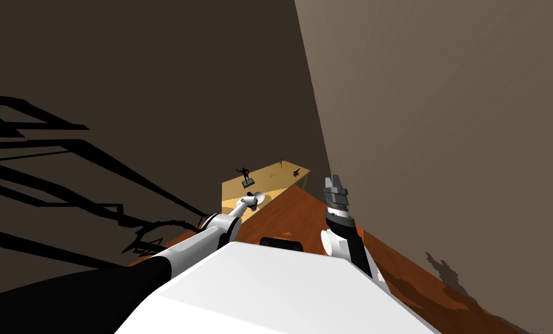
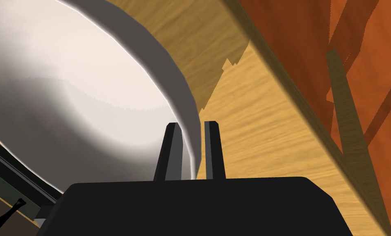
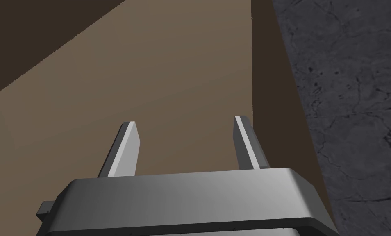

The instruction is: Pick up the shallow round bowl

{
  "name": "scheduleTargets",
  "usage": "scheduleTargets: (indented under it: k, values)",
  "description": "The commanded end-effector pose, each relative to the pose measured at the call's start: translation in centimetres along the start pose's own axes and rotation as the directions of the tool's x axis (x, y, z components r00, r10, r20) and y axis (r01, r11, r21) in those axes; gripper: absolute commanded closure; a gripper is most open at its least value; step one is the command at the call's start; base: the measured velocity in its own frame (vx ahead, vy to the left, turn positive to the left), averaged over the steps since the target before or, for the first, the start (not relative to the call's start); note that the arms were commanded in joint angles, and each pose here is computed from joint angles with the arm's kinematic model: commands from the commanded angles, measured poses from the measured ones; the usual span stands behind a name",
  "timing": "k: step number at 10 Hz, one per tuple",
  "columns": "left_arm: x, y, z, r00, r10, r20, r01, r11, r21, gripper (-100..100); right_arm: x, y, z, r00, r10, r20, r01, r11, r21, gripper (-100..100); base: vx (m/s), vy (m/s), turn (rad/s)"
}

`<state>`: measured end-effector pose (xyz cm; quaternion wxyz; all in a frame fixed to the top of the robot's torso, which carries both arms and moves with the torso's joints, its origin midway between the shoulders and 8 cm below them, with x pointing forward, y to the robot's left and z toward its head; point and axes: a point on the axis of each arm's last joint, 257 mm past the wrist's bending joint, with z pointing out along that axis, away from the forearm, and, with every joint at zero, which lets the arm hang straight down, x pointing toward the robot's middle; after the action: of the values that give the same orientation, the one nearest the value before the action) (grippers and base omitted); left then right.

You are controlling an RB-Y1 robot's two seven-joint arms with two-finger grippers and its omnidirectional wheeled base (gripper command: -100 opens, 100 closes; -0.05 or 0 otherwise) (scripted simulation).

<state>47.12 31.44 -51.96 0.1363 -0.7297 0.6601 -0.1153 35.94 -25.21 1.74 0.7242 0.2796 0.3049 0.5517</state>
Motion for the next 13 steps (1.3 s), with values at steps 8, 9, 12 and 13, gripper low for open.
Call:
scheduleTargets:
  k: [8,9,12,13]
  values:
    - [6.1,0.3,-0.8,0.994,0.103,-0.036,-0.103,0.995,0.004,100,0.0,0.0,0.0,1.0,0.0,0.0,0.0,1.0,0.0,0,0.028,0.017,0.125]
    - [7.9,1.3,-0.9,0.99,0.131,-0.046,-0.131,0.991,-0.012,100,0.0,0.0,0.0,1.0,0.0,0.0,0.0,1.0,0.0,0,0.051,0.03,0.192]
    - [12.0,1.9,-1.8,0.98,0.186,-0.071,-0.187,0.982,-0.008,100,0.0,0.0,0.0,1.0,0.0,0.0,0.0,1.0,0.0,0,0.052,0.027,0.228]
    - [12.0,1.7,-1.9,0.98,0.186,-0.072,-0.187,0.982,-0.002,100,0.0,0.0,0.0,1.0,0.0,0.0,0.0,1.0,0.0,0,0.051,0.026,0.111]
